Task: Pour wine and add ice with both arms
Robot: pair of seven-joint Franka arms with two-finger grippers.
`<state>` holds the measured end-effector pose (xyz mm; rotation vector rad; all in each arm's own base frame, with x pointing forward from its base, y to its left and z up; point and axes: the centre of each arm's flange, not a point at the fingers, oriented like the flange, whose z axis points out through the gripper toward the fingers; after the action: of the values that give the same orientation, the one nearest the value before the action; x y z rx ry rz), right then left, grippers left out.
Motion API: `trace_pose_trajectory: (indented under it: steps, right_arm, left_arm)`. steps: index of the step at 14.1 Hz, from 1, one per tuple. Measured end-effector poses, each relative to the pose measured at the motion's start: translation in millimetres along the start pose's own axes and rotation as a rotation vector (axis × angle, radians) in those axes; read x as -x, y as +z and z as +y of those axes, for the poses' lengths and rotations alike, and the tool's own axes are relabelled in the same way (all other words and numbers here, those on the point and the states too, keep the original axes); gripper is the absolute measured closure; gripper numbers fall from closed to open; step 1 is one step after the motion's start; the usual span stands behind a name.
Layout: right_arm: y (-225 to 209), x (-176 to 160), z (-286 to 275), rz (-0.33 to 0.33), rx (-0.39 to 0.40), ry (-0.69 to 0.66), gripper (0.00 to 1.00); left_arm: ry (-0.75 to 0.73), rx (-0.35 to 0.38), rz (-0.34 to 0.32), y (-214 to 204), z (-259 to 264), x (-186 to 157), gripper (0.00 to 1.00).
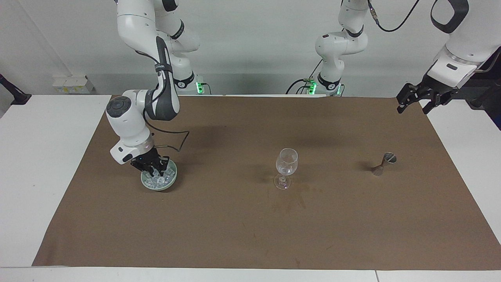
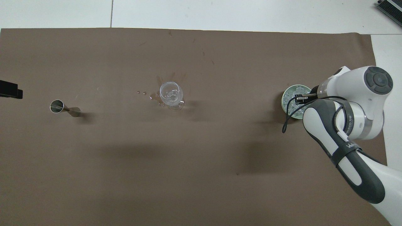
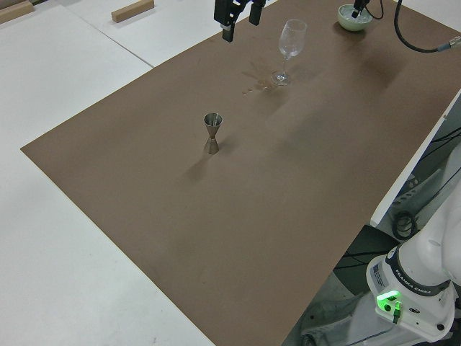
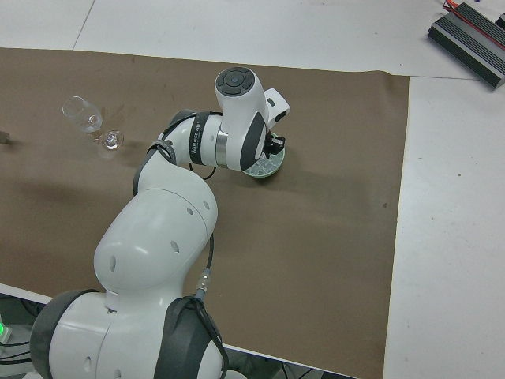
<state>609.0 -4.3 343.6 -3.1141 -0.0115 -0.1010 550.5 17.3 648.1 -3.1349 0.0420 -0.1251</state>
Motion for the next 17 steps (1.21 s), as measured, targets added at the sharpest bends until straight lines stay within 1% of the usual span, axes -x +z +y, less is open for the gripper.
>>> trace_pose_trajectory:
  steps: [1,5,8,13,15,17]
  right_arm:
    - [-6,-3,0,-0.004,-0.001,-0.001,0.67]
    - [-36,-8,-5,0.005,-0.009,0.008,0.67]
    - [-69,-10,-13,0.016,-0.015,0.013,0.67]
    - [-132,-15,-22,-0.026,-0.024,0.013,0.67]
    - [-158,-9,-38,-0.034,-0.031,0.023,0.67]
    - [-178,1,-74,-0.032,-0.04,0.059,0.67]
  left_arm:
    - [-0.004,0.0,-0.007,0,-2,3,0.0]
    - [-0.006,0.002,-0.047,12,-2,7,0.0]
    - [-0.005,0.002,-0.049,13,-2,7,0.0]
    - [-0.013,0.0,-0.025,2,-6,8,0.0]
    - [-0.013,0.0,-0.023,1,-6,8,0.0]
    - [-0.012,0.0,-0.023,1,-6,7,0.0]
